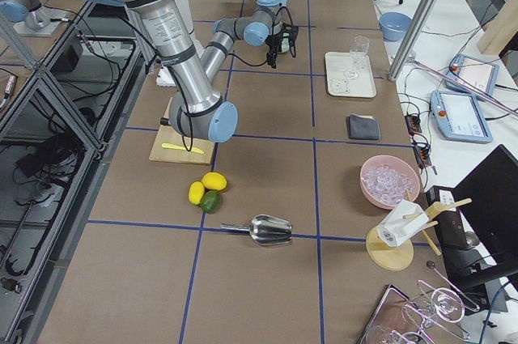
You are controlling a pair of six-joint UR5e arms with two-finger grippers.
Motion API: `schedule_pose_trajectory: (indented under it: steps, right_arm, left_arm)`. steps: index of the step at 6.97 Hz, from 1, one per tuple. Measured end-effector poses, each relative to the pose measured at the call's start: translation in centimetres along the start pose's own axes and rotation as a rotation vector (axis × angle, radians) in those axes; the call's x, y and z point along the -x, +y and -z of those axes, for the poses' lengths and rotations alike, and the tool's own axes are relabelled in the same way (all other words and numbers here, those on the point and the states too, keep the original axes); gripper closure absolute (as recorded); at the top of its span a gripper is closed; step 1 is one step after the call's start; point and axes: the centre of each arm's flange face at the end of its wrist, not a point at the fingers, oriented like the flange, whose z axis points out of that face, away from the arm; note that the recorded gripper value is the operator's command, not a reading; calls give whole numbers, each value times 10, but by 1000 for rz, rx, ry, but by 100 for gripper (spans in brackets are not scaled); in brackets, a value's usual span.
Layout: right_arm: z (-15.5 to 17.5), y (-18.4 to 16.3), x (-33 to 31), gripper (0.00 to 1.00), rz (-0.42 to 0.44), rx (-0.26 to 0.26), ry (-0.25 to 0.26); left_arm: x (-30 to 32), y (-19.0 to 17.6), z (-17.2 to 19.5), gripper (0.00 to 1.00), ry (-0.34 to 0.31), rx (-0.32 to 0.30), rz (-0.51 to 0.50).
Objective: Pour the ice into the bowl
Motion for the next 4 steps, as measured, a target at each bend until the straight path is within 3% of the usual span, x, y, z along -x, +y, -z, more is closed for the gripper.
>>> schedule_pose_trajectory:
  steps: [4]
  right_arm:
    - [0,1,0,0,1,1,-1]
  left_arm:
    - [14,-26,42,0,43,67,-37]
